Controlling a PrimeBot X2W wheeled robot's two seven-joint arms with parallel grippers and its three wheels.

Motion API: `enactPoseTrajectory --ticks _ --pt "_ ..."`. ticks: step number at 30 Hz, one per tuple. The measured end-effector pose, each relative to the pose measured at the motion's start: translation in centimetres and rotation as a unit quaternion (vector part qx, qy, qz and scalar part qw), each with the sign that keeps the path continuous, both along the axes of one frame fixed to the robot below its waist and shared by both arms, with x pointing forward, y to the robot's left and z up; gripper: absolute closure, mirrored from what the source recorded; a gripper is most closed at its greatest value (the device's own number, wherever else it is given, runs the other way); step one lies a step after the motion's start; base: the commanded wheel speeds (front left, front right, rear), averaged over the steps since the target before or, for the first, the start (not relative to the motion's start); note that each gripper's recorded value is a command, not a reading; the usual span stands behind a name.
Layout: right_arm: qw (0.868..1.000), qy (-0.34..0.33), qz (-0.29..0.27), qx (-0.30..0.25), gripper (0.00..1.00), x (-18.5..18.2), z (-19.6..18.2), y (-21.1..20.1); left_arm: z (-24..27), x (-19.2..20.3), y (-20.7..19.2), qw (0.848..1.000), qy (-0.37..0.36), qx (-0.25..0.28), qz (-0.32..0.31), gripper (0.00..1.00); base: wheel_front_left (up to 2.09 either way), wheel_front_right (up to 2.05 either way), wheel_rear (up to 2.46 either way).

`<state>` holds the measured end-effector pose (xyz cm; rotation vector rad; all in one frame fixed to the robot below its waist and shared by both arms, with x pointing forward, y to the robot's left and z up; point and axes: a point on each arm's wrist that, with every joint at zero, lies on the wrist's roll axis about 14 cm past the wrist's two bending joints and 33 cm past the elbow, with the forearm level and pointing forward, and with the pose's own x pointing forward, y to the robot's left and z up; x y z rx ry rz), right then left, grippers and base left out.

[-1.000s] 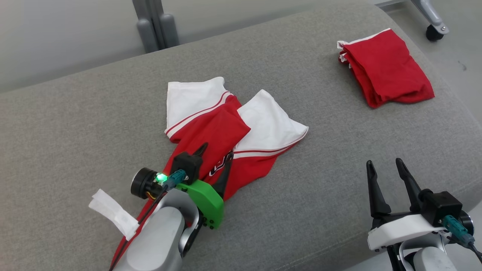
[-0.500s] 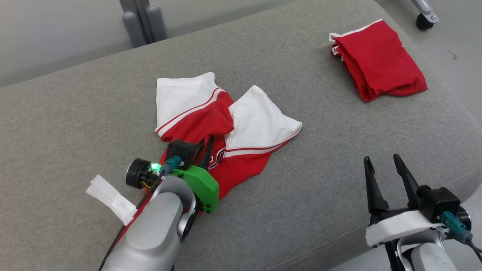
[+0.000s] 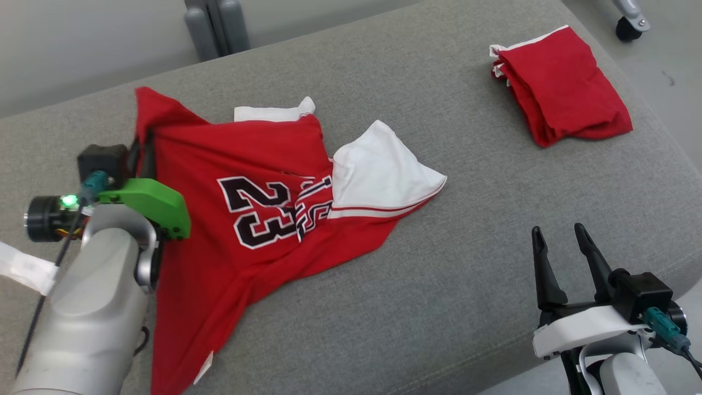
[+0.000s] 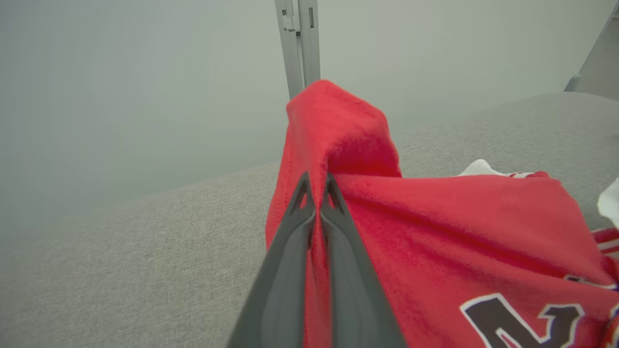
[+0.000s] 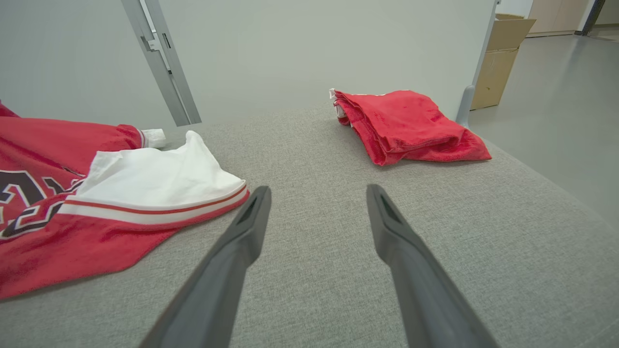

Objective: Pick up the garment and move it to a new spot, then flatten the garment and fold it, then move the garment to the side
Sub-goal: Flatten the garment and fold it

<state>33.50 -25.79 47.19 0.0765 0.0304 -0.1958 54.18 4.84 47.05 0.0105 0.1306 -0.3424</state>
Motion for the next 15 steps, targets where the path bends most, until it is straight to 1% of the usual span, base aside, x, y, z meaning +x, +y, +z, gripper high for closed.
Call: enactPoseTrajectory --ticks 1,3,4,5,6,9,12,14,15 --pt "1.0 0.001 -0.001 0.0 0.0 0.0 0.0 0.0 0.2 0.6 0.9 1.0 -0.003 0.005 0.011 1.0 0.0 0.0 0.0" --pt "1.0 0.003 -0.001 0.0 0.0 0.0 -0.2 -0.1 0.2 1.4 2.5 1.0 -0.005 0.016 0.027 0.64 0.0 0.0 0.0" --pt "1.0 0.004 -0.002 0.0 0.0 0.1 -0.2 -0.1 0.2 1.7 2.9 0.999 -0.005 0.021 0.031 0.57 0.0 0.0 0.0" --pt "1.0 0.003 -0.002 -0.001 0.0 0.1 -0.2 -0.2 0.2 2.0 3.2 0.999 -0.005 0.021 0.035 0.19 0.0 0.0 0.0" --pt "1.0 0.003 -0.003 -0.001 0.0 0.1 -0.1 -0.2 0.1 2.2 3.6 0.999 -0.003 0.023 0.041 0.0 0.0 0.0 0.0" --pt "1.0 0.002 -0.008 -0.003 0.0 0.0 0.0 -0.5 -1.3 2.1 4.7 0.998 0.02 0.028 0.054 0.0 0.0 0.0 0.0" --pt "1.0 -0.001 -0.016 -0.003 0.0 -0.3 0.2 -1.0 -1.1 2.5 6.5 0.994 0.026 0.013 0.102 0.0 0.0 0.0 0.0" --pt "1.0 -0.002 -0.02 -0.003 0.0 -0.6 0.2 -1.2 -1.1 2.3 7.4 0.991 0.033 -0.009 0.132 0.0 0.0 0.0 0.0" --pt "1.0 0.0 -0.022 -0.003 0.0 -0.8 0.1 -1.3 -1.1 2.1 7.4 0.99 0.035 -0.02 0.137 0.0 0.0 0.0 0.0"
